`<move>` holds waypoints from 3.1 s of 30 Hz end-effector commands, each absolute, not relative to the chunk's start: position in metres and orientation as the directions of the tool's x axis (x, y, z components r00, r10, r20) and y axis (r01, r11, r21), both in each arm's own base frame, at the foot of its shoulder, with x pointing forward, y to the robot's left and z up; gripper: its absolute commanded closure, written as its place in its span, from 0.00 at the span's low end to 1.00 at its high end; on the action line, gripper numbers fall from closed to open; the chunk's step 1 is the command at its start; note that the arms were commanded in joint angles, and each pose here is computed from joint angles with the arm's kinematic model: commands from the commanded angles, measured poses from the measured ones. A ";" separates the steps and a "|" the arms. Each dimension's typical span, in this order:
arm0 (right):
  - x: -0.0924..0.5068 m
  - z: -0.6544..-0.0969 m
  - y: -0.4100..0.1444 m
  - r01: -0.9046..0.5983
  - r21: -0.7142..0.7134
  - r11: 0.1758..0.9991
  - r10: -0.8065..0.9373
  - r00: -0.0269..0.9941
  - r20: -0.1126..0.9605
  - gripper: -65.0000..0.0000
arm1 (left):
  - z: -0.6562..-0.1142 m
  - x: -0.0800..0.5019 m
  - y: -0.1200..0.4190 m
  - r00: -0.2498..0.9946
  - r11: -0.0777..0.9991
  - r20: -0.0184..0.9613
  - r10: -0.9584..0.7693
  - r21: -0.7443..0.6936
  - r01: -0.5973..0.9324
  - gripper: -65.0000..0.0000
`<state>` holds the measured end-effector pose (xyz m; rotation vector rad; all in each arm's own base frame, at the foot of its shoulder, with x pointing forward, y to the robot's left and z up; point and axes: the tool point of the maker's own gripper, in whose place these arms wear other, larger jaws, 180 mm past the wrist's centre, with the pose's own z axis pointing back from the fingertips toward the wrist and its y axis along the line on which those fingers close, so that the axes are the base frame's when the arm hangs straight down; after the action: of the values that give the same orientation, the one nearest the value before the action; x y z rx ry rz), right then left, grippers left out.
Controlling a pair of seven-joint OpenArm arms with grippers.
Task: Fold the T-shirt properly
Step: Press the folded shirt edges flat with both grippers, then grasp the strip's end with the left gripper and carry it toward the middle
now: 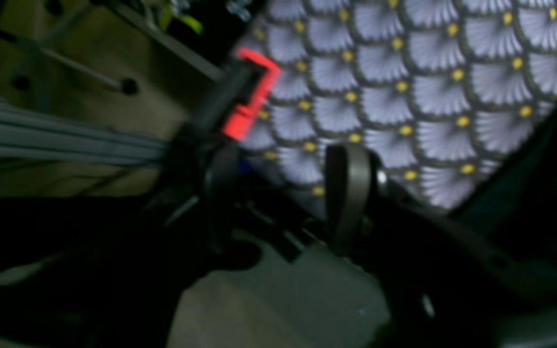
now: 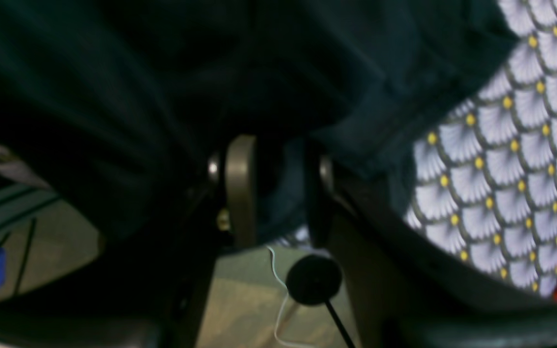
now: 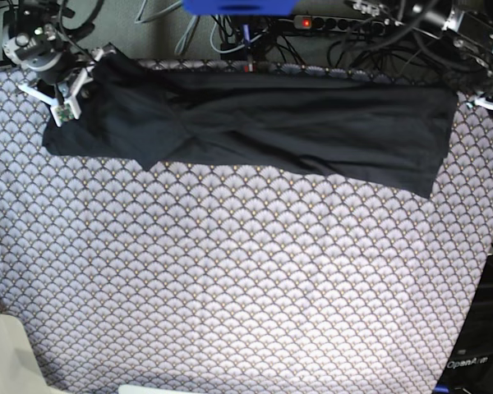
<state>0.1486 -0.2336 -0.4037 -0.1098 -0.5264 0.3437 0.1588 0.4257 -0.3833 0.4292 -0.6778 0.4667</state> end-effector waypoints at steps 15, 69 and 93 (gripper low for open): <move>0.161 -0.393 -0.237 -0.296 -0.213 0.931 0.365 0.781 0.508 0.72 | -0.400 0.214 0.380 0.745 0.902 0.626 0.229 0.152 -0.405 0.56; 0.159 -0.425 -0.240 -0.273 -0.143 0.951 0.308 0.826 0.472 0.73 | -0.455 0.234 0.311 0.872 0.973 0.435 0.227 -0.142 -0.183 0.50; 0.168 -0.421 -0.244 -0.275 -0.159 0.948 0.318 0.817 0.481 0.73 | -0.450 0.211 0.285 0.886 0.989 0.439 0.146 -0.089 -0.119 1.00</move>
<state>0.1650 -0.2393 -0.4257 -0.0664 -0.5154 0.3099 0.2316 0.2951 -0.4349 -0.0446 -0.5745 0.1646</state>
